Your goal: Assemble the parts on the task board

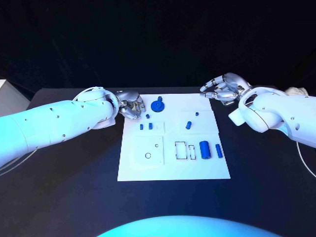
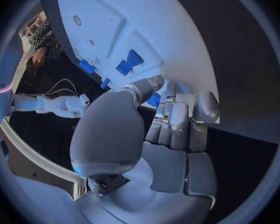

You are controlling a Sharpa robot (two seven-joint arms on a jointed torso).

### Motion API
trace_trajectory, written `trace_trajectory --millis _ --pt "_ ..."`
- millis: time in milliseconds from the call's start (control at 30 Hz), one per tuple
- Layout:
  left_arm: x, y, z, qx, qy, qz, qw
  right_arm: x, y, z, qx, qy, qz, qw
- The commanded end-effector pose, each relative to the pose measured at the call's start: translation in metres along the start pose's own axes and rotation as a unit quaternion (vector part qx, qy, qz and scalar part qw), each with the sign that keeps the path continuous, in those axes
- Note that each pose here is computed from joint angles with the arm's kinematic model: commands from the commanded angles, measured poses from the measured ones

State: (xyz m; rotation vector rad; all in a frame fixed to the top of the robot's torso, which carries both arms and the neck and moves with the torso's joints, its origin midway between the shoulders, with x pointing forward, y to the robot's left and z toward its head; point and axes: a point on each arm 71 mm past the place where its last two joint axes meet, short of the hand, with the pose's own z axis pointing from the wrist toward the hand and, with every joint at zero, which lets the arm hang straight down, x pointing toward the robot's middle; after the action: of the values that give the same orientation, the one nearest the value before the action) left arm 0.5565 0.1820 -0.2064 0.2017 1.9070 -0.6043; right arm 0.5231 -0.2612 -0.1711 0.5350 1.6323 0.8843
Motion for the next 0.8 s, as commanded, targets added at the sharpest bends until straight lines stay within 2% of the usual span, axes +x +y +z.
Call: trace_trajectory --millis 33,167,300,400,500,667,800 --pt "0.0017 0.0070 -0.0019 -0.012 0.010 -0.001 1.000 0.000 0.000 0.000 -0.006 0.008 -0.010 1.000" --pt "-0.0072 0.0128 -0.0061 -0.004 -0.018 -0.026 1.000 -0.001 0.001 0.000 -0.022 0.007 -0.043 0.999" --pt "-0.0233 0.0178 -0.0149 0.030 -0.078 -0.119 0.989 0.000 0.002 0.000 -0.042 0.007 -0.076 0.996" --pt "-0.0351 0.0229 -0.0263 0.056 -0.121 -0.229 0.964 0.001 0.003 0.000 -0.058 0.010 -0.102 0.993" --pt "-0.0413 0.0276 -0.0380 0.075 -0.138 -0.322 0.934 0.002 0.002 -0.001 -0.066 0.016 -0.115 0.991" --pt "-0.0459 0.0329 -0.0627 0.105 -0.144 -0.440 0.880 0.004 0.000 -0.002 -0.079 0.026 -0.160 0.984" --pt "-0.0454 0.0330 -0.0762 0.119 -0.136 -0.482 0.857 0.009 0.001 -0.004 -0.096 0.030 -0.221 0.970"
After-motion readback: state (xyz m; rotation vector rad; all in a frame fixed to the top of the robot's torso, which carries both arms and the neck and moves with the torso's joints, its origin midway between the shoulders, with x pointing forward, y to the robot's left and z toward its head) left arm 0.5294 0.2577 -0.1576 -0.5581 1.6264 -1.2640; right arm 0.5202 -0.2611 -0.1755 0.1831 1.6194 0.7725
